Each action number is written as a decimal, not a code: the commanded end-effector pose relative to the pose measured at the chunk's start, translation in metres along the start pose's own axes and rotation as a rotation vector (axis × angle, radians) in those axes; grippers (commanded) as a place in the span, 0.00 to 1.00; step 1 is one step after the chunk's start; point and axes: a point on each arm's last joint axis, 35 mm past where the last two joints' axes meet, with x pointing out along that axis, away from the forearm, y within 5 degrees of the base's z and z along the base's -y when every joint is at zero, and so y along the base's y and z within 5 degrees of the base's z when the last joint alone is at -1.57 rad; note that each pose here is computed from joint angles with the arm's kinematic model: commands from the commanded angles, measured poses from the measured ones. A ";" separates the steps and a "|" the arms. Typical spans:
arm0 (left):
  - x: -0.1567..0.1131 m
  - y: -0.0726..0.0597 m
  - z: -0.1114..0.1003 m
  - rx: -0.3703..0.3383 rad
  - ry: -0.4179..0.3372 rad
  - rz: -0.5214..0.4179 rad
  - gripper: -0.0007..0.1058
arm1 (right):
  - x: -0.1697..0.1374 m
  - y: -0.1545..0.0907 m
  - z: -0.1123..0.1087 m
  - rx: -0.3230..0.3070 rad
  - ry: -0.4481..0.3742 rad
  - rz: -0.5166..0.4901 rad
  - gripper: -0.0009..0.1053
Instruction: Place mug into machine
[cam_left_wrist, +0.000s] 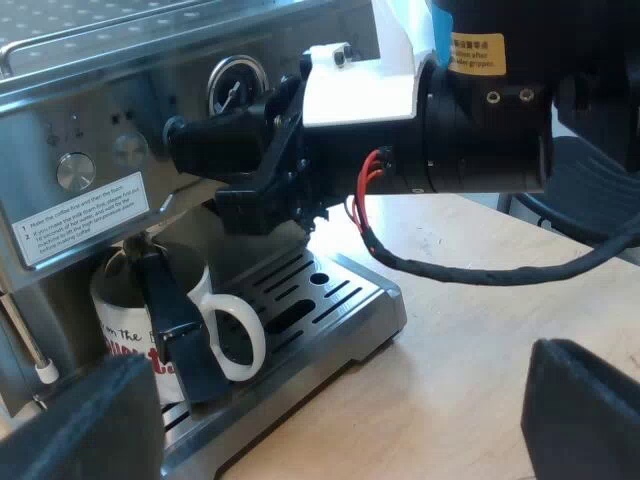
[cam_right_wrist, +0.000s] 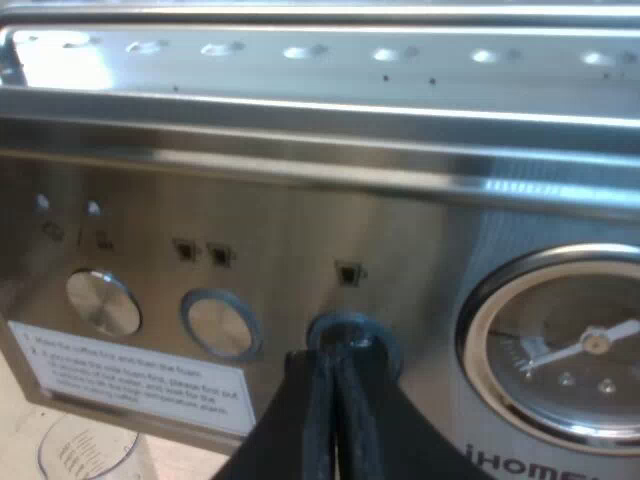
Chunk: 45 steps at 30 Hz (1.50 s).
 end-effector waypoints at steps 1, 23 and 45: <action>-0.003 -0.002 0.002 -0.003 -0.016 -0.010 0.72 | 0.003 -0.008 0.009 0.027 -0.034 -0.091 0.01; -0.003 -0.002 0.002 -0.003 -0.014 -0.010 0.72 | -0.008 -0.007 0.012 0.002 -0.008 -0.018 0.57; -0.005 -0.006 0.019 -0.041 -0.040 -0.023 0.70 | -0.136 -0.091 0.034 -0.090 0.194 0.265 0.78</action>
